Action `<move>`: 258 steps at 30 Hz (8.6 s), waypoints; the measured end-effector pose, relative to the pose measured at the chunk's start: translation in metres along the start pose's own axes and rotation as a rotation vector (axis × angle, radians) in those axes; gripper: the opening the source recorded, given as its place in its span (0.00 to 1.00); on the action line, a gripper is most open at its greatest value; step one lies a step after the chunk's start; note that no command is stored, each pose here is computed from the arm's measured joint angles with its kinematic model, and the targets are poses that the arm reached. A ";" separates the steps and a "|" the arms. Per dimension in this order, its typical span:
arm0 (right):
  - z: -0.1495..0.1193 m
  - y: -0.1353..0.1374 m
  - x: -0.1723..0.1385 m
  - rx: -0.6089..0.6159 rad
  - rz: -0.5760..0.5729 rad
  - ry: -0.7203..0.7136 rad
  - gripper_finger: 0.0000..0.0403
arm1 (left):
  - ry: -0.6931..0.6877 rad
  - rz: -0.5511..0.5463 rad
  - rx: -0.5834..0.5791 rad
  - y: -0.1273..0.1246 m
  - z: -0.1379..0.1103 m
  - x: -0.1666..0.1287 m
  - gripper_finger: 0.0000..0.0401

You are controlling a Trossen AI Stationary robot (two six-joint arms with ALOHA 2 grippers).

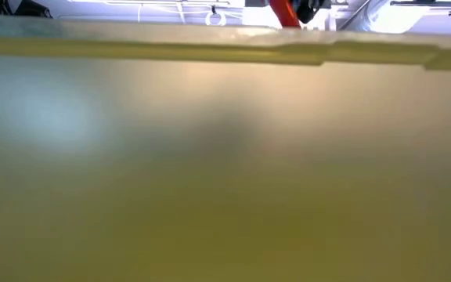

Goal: Pack school essentials
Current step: Put the orange pen into the yellow supply box, then put the green scissors into the yellow supply box

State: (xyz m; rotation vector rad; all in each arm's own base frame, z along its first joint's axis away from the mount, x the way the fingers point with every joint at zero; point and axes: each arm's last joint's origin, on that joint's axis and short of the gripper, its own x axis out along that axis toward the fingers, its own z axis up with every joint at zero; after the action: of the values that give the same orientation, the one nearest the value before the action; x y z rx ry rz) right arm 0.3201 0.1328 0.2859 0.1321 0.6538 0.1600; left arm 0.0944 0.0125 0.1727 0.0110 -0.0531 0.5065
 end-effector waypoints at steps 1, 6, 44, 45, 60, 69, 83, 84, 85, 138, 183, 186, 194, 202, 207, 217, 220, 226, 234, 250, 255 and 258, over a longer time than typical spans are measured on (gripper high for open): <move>0.002 0.006 0.000 -0.001 0.022 -0.031 0.03 | 0.000 0.000 0.000 0.000 0.000 0.000 0.00; 0.006 0.027 0.004 -0.009 0.124 -0.142 0.03 | -0.001 0.000 -0.002 0.000 0.000 0.000 0.00; -0.080 0.049 0.096 0.142 0.212 0.343 0.10 | -0.001 0.000 -0.034 0.000 0.000 0.000 0.00; -0.080 0.049 0.096 0.142 0.212 0.342 0.12 | -0.001 0.000 -0.034 0.000 0.000 0.000 0.00; -0.068 0.041 0.087 0.147 0.208 0.315 0.32 | 0.000 0.037 0.002 0.001 0.000 0.000 0.02; -0.039 0.021 0.040 0.106 0.032 0.221 0.32 | 0.000 0.035 0.009 0.001 0.000 0.000 0.16; -0.002 0.014 -0.036 0.038 -0.063 -0.021 0.32 | 0.001 0.033 0.053 0.001 0.000 0.000 0.46; -0.001 0.013 -0.040 0.035 -0.073 -0.033 0.32 | 0.001 0.033 0.051 0.001 0.000 0.000 0.47; 0.001 0.012 -0.045 0.030 -0.086 -0.046 0.32 | 0.000 0.033 0.046 0.001 0.000 0.000 0.48; -0.026 -0.020 -0.079 0.107 -0.460 0.178 0.32 | 0.852 -0.153 0.455 -0.028 0.078 0.064 0.49; -0.027 -0.019 -0.079 0.098 -0.457 0.189 0.32 | 1.715 -0.202 0.367 -0.032 -0.026 0.104 0.49; -0.027 -0.019 -0.079 0.097 -0.457 0.189 0.32 | 1.723 -0.195 0.376 -0.032 -0.028 0.104 0.49; -0.027 -0.019 -0.079 0.087 -0.456 0.191 0.32 | 1.669 -0.158 0.457 -0.030 -0.021 0.113 0.49; -0.027 -0.019 -0.079 0.089 -0.456 0.190 0.32 | 1.633 -0.126 0.446 -0.017 -0.021 0.121 0.49; -0.027 -0.019 -0.079 0.089 -0.457 0.191 0.32 | 1.643 -0.153 0.393 -0.012 -0.022 0.123 0.49; -0.027 -0.019 -0.079 0.089 -0.457 0.190 0.32 | 1.651 -0.197 0.417 -0.012 -0.023 0.123 0.47; -0.027 -0.019 -0.079 0.089 -0.457 0.190 0.32 | 1.671 -0.202 0.423 -0.012 -0.027 0.123 0.47; -0.027 -0.020 -0.079 0.089 -0.457 0.190 0.32 | 1.740 -0.228 0.453 -0.014 -0.041 0.125 0.47; -0.027 -0.019 -0.079 0.089 -0.457 0.190 0.32 | 1.796 -0.247 0.464 -0.015 -0.055 0.129 0.44; -0.027 -0.020 -0.079 0.089 -0.458 0.192 0.32 | 1.799 -0.283 0.428 -0.018 -0.056 0.127 0.06; -0.027 -0.019 -0.079 0.096 -0.458 0.191 0.32 | 1.774 -0.258 0.410 -0.017 -0.050 0.126 0.05; -0.027 -0.020 -0.079 0.112 -0.460 0.187 0.32 | 1.711 -0.214 0.395 -0.016 -0.040 0.126 0.03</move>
State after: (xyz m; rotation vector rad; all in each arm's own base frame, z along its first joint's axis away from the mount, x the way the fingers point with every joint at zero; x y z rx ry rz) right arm 0.2440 0.1006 0.3085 0.0715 0.8628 -0.3111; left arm 0.2140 0.0603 0.1395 -0.0323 1.7035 0.1741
